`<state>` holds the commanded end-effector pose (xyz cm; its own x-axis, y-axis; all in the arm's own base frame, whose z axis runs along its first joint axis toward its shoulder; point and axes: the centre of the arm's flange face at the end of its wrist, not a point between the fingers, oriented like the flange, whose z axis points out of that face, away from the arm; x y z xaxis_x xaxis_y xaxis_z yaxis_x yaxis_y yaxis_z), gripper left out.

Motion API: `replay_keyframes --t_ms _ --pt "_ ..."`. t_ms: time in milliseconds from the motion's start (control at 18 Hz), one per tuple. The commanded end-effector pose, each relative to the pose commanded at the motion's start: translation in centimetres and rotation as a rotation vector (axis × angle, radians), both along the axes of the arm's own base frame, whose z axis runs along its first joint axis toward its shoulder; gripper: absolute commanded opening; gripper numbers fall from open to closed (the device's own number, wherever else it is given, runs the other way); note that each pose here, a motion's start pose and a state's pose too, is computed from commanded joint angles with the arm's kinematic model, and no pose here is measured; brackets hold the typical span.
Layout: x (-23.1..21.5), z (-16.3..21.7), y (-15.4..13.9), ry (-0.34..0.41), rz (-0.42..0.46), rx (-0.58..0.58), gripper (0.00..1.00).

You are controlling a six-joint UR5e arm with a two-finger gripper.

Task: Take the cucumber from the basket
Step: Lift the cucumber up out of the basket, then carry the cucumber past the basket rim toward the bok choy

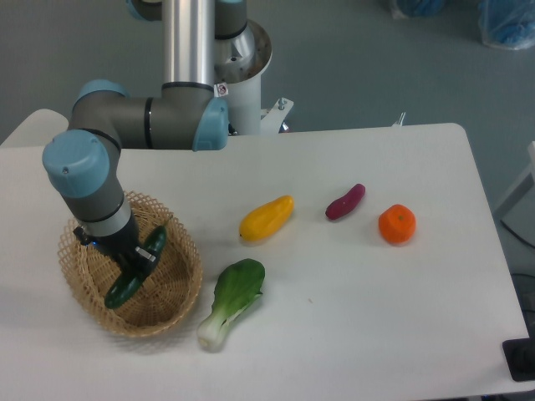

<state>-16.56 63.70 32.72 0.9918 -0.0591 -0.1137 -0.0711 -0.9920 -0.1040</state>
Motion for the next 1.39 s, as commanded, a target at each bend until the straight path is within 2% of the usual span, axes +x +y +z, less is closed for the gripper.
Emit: replay_keyframes --t_ms 167,389,889,1056,1389 --pt "-2.0 2.2 0.9 -0.009 -0.038 -0.01 0.15" --pt "-4.8 3.7 1.2 -0.025 -0.045 0.012 0.14" --pt "-10.1 4.6 0.6 -0.048 -0.249 -0.077 0.15" --pt "-12.1 4.9 0.3 -0.044 -0.284 -0.083 0.16" --pt "-16.9 5.1 -1.9 -0.027 -0.483 -0.121 0.15"
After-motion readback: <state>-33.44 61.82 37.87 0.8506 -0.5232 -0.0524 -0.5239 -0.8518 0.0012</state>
